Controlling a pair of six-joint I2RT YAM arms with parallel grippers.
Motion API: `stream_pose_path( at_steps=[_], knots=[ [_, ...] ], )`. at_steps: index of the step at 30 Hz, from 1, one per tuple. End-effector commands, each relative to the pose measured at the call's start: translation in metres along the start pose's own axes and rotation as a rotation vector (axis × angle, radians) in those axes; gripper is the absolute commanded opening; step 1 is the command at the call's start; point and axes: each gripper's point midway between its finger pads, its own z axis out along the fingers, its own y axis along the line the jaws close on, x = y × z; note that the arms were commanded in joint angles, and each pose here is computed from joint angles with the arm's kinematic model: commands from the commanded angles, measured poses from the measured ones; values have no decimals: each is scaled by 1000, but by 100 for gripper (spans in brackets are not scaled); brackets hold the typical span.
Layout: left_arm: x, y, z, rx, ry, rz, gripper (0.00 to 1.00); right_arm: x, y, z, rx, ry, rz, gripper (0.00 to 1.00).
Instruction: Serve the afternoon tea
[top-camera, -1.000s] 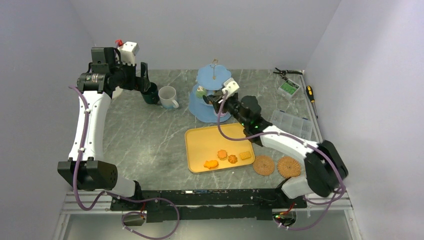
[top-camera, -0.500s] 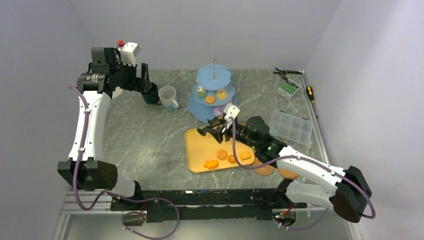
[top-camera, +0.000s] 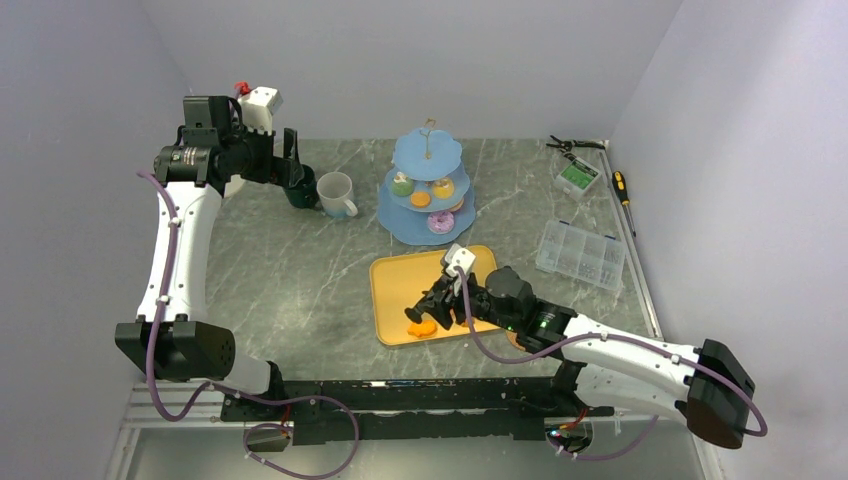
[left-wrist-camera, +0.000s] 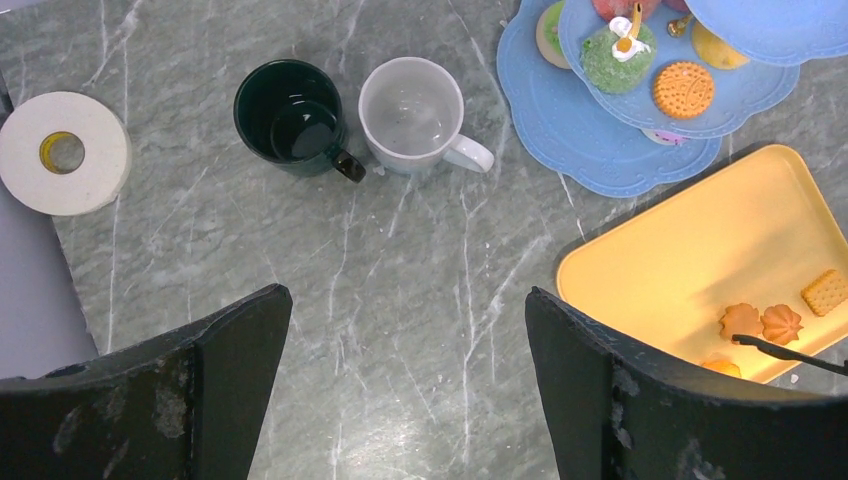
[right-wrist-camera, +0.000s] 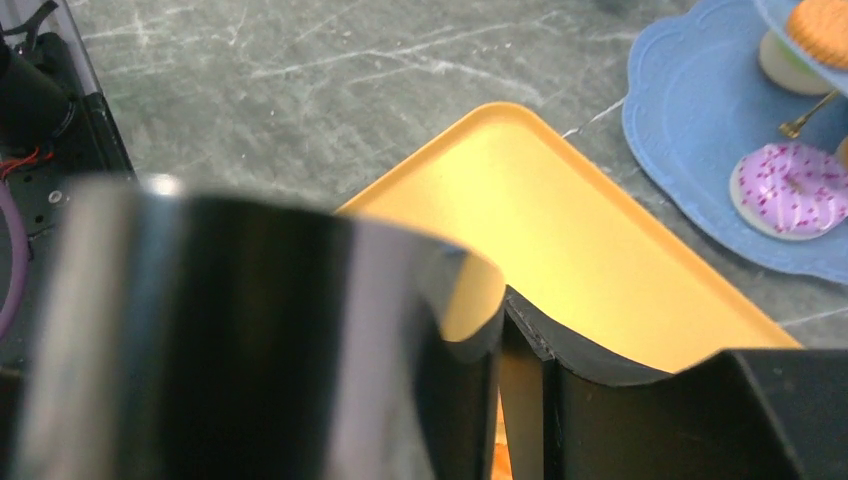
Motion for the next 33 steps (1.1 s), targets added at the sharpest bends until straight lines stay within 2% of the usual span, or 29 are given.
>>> stream_pose_path(
  at_steps=[1, 26, 29, 33],
  knots=[
    [-17, -5, -17, 13, -61, 27, 93, 1, 4, -2, 13, -15, 59, 59],
    [-22, -6, -17, 20, -71, 25, 93, 39, 17, 6, -55, 109, 74, 58],
    [-24, -6, -17, 20, -74, 24, 93, 45, 16, 9, -51, 122, 72, 57],
    [-25, -5, -16, 19, -74, 22, 93, 45, 15, 11, -48, 121, 68, 48]
  ],
)
